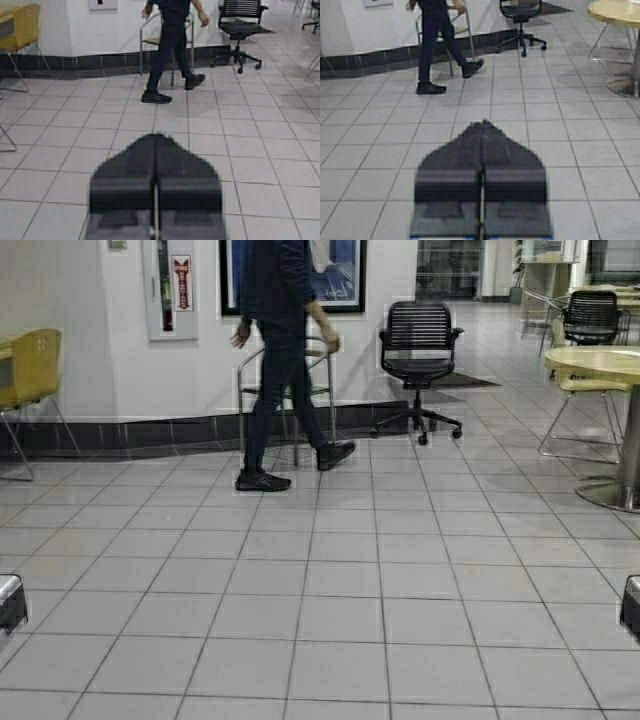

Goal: Push the chairs under the table

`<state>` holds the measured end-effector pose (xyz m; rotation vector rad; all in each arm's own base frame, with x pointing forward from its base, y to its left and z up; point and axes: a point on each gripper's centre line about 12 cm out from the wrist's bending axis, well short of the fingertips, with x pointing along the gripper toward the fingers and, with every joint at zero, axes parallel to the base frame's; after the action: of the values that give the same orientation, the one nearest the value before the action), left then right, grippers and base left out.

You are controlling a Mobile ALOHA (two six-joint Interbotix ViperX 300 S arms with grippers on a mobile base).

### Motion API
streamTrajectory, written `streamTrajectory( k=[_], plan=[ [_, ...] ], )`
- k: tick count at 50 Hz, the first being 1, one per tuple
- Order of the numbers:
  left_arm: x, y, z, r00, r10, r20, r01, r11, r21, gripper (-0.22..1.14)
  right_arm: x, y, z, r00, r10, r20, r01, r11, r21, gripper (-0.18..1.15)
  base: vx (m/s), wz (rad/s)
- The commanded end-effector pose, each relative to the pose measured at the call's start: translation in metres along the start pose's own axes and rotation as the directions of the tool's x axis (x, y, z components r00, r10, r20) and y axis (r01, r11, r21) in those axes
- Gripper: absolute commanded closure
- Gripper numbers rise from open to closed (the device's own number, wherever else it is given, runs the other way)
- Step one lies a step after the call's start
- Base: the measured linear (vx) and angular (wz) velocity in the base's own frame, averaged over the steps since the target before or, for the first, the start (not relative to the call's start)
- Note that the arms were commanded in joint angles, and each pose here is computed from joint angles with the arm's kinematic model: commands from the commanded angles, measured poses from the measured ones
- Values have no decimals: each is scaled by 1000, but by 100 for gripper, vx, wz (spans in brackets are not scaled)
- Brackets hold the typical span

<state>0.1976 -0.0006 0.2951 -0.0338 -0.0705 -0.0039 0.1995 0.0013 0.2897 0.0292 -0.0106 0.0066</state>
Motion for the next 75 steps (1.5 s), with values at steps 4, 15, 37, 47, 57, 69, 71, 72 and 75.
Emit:
streamTrajectory(
  k=[4,15,37,47,57,69,71,72,75],
  plan=[
    [2,-1,10,1000,-4,26,4,1000,6,89,3,1,11,1000,4,24,-4,1000,-5,93,7,-8],
    [3,-1,9,1000,-5,23,4,1000,12,89,4,1,11,1000,3,23,-2,1000,-12,92,11,-8],
    [3,-1,9,1000,-6,21,6,1000,13,89,5,-10,7,999,-48,9,48,999,-6,92,20,-3],
    [3,-1,8,1000,-4,18,4,1000,13,89,6,-10,3,999,-50,-5,50,999,-9,92,29,7],
    [3,-1,7,1000,-4,17,4,1000,13,89,6,-13,4,998,-60,-4,60,998,-8,93,30,16],
    [2,-1,2,1000,-5,4,5,1000,9,89,6,-12,-1,998,-60,-18,60,998,24,93,35,19],
    [2,-1,2,1000,-5,4,5,1000,9,89,6,-12,-1,998,-60,-17,60,998,30,92,34,20],
    [2,-1,2,1000,-5,4,5,1000,9,89,6,-12,-1,998,-60,-17,60,998,33,92,33,20],
    [2,-1,2,1000,-5,7,5,1000,7,89,7,-12,0,998,-59,-15,60,997,40,93,33,19]
  ],
)
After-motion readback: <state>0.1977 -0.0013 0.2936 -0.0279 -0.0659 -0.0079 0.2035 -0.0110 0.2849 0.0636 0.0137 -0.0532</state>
